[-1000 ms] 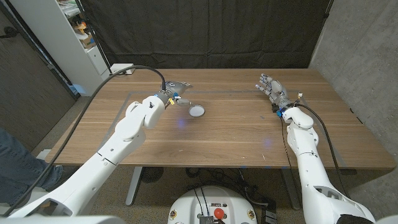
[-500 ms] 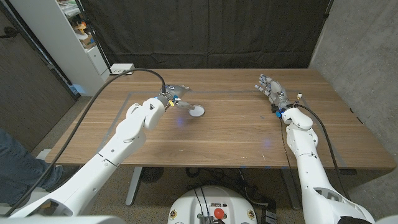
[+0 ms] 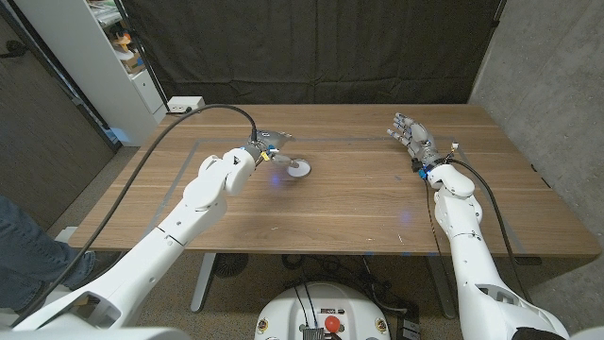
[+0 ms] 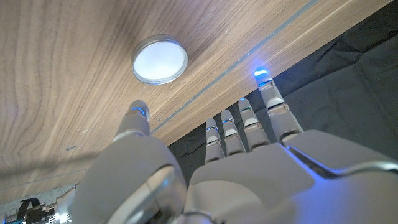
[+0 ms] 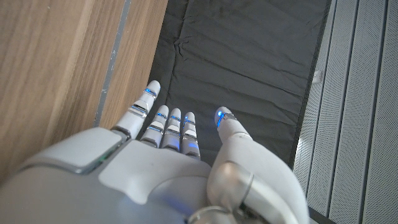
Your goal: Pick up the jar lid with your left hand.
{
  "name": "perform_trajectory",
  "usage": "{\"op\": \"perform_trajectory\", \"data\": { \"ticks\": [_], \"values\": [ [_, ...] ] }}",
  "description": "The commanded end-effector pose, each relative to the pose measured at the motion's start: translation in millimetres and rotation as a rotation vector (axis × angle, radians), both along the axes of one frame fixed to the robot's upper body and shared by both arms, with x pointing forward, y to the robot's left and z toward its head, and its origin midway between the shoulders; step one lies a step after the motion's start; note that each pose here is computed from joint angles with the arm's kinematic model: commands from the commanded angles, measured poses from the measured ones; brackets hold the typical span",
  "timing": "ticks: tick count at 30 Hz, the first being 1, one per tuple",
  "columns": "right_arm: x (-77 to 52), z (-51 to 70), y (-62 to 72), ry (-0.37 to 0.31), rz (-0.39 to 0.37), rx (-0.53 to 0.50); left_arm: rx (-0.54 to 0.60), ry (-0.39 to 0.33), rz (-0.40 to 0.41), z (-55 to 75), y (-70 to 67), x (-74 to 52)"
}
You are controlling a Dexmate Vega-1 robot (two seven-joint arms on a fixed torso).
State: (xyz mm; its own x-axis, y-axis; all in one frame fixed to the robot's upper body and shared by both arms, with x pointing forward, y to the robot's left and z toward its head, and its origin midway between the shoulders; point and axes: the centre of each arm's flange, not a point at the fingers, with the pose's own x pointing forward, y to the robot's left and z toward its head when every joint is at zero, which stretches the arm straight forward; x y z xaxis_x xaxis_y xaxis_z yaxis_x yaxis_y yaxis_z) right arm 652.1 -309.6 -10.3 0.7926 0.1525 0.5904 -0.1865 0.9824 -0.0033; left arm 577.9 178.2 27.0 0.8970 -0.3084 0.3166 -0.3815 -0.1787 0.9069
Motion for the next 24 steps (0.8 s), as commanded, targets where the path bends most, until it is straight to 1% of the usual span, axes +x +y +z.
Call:
{"op": "perform_trajectory", "data": {
  "ticks": [1,6,16,24],
  "values": [
    [5.7,-1.2,-3.5,0.004,0.002,0.017,0.012,0.030,-0.004,-3.4,-8.8,11.6],
    [8.7,1.9,-2.3,0.002,0.004,0.018,0.016,0.042,0.000,-5.1,-10.6,15.1],
    [13.8,2.2,-1.7,0.005,0.007,0.020,0.015,0.052,-0.007,-6.3,-14.1,19.9],
    [15.1,3.8,-3.6,0.004,0.007,0.021,0.017,0.064,-0.011,-8.4,-18.6,26.3]
  ]
}}
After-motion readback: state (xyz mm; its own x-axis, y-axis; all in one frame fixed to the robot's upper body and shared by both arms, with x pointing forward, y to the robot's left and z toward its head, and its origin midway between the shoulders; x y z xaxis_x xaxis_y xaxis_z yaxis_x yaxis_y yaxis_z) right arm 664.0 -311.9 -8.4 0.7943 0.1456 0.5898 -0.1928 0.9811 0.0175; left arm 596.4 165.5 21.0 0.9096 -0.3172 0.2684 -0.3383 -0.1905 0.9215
